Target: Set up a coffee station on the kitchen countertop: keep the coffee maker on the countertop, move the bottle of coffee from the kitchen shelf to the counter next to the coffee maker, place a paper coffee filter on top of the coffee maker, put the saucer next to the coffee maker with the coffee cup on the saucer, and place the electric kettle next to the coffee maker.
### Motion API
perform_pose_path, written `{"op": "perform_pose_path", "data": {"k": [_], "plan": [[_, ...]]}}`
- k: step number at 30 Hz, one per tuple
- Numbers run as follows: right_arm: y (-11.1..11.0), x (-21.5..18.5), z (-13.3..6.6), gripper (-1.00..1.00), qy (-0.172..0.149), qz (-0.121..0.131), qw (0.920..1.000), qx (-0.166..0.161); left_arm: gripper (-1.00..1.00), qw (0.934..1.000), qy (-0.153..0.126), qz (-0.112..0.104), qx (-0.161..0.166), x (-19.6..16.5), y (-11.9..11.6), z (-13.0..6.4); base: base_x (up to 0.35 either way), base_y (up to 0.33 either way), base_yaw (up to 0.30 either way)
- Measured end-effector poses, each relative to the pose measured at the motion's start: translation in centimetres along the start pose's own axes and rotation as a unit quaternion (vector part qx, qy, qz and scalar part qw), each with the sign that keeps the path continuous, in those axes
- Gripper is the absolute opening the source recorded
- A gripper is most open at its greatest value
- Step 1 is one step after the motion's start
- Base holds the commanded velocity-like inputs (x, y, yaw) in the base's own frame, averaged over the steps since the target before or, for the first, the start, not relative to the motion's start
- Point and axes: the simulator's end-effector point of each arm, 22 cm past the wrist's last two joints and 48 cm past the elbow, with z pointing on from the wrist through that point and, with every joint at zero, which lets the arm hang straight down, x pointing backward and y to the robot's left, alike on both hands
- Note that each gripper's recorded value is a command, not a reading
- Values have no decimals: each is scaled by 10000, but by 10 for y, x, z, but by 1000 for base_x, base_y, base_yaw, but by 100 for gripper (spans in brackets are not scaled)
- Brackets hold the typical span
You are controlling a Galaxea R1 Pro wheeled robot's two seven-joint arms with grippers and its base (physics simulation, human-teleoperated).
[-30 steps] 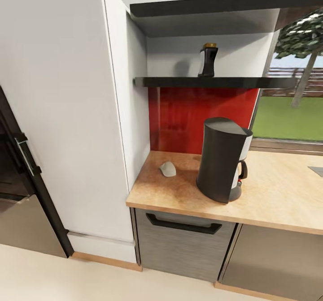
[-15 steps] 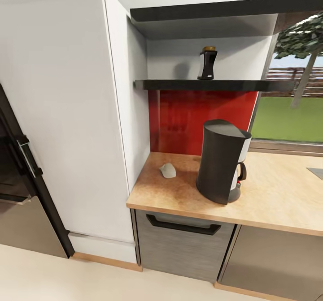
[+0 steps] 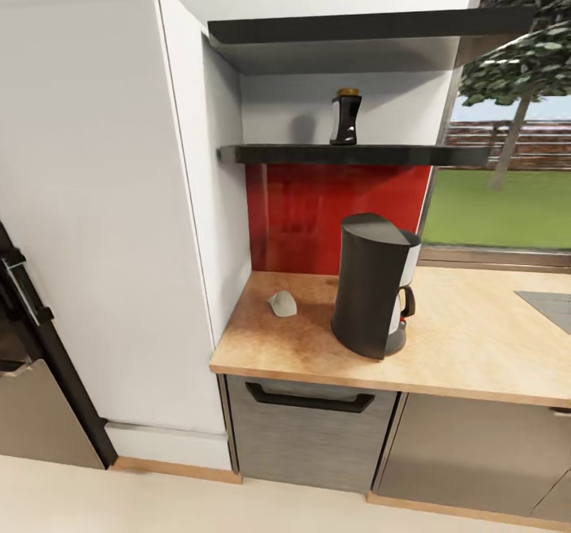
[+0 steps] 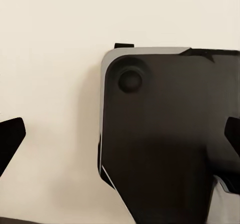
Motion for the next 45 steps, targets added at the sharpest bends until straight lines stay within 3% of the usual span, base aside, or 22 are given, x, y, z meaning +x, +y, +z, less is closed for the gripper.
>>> {"op": "perform_pose_path", "data": {"k": [32,33,36,41,45], "plan": [[3,8,-22,100,-1,2,10000,-12,100,10000,23,20,-64,9,10,-22,0,0,0],[-5,-32,-22,100,-409,-41,9991,31,100,9999,12,31,-149,7,23,-22,0,0,0],[-4,-134,-36,100,-1470,-79,9891,32,100,9998,8,31,-190,7,29,-22,0,0,0],[8,-212,-64,100,-2322,-165,9725,-58,100,9998,4,24,-182,6,28,-22,0,0,0],[34,-275,-99,100,-3064,-468,9504,-243,100,9998,14,31,-176,7,28,-22,0,0,0]]}}
